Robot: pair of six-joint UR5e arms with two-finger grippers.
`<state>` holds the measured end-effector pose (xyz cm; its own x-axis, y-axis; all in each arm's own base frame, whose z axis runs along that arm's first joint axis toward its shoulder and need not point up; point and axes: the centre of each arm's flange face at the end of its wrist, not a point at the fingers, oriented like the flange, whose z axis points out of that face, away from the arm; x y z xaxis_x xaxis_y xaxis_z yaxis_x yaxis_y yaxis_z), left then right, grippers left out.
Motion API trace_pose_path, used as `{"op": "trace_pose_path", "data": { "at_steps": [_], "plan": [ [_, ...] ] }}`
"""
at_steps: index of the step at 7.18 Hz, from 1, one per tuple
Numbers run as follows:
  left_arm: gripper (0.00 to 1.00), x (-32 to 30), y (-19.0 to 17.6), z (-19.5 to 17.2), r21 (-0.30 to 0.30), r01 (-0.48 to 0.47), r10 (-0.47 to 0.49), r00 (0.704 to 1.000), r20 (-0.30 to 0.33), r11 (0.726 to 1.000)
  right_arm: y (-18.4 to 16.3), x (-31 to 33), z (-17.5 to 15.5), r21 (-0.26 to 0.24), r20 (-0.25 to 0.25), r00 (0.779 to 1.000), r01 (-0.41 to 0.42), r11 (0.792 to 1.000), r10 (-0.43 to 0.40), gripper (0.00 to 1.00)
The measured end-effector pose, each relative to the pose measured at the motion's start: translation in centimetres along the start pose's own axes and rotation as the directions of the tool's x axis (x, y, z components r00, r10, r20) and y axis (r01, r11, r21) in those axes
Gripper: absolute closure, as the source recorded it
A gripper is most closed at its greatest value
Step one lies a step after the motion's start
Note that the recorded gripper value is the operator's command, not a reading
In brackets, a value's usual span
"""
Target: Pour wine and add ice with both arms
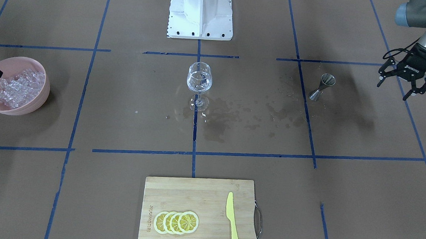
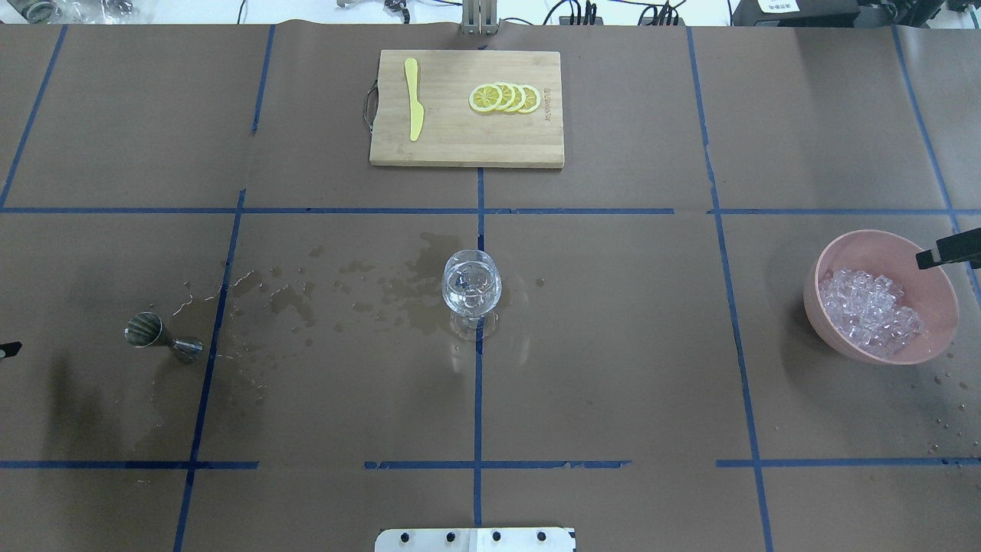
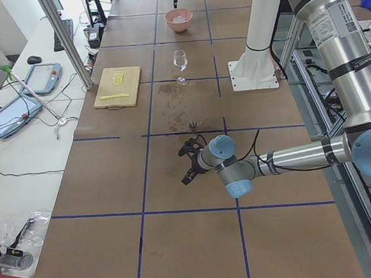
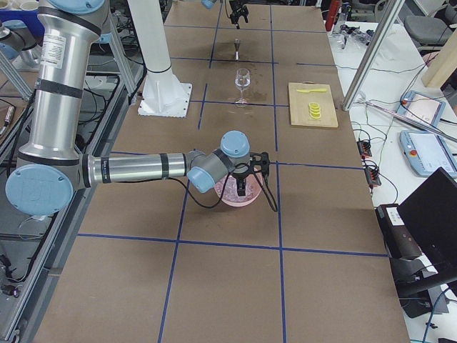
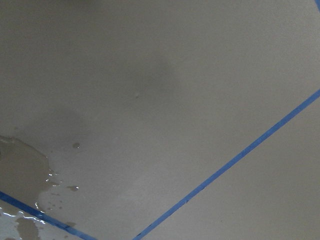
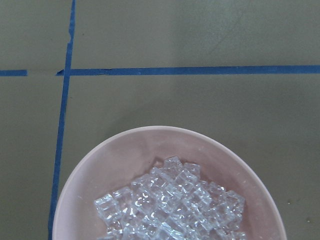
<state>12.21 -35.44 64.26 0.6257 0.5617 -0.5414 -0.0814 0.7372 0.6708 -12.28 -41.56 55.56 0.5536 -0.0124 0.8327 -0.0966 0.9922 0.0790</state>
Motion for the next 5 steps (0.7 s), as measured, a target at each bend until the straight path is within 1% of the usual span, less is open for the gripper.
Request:
{"op": "trace_pose_path", "data": {
  "at_steps": [1,2,3,5],
  "plan": [
    [0.00,-1.7,-1.0,-1.0,-0.014,0.088,-0.088,0.996,-0.005,0.996,0.7,-1.0,1.5,-0.002,-0.012,0.999,-0.048,0.999,0.048,0.05],
    [0.00,-2.4,-1.5,-1.4,-0.018,0.155,-0.155,0.988,-0.010,0.988,1.2,-1.6,2.5,-0.008,-0.023,0.996,-0.088,0.996,0.088,0.17],
    [0.00,-2.7,-1.9,-1.6,-0.017,0.186,-0.186,0.982,-0.013,0.982,1.7,-1.6,3.1,-0.014,-0.034,0.992,-0.119,0.993,0.118,0.17],
    [0.00,-2.7,-2.2,-1.8,-0.012,0.202,-0.202,0.979,-0.016,0.979,2.5,-1.3,3.7,-0.022,-0.052,0.988,-0.149,0.989,0.148,0.16]
  ]
}}
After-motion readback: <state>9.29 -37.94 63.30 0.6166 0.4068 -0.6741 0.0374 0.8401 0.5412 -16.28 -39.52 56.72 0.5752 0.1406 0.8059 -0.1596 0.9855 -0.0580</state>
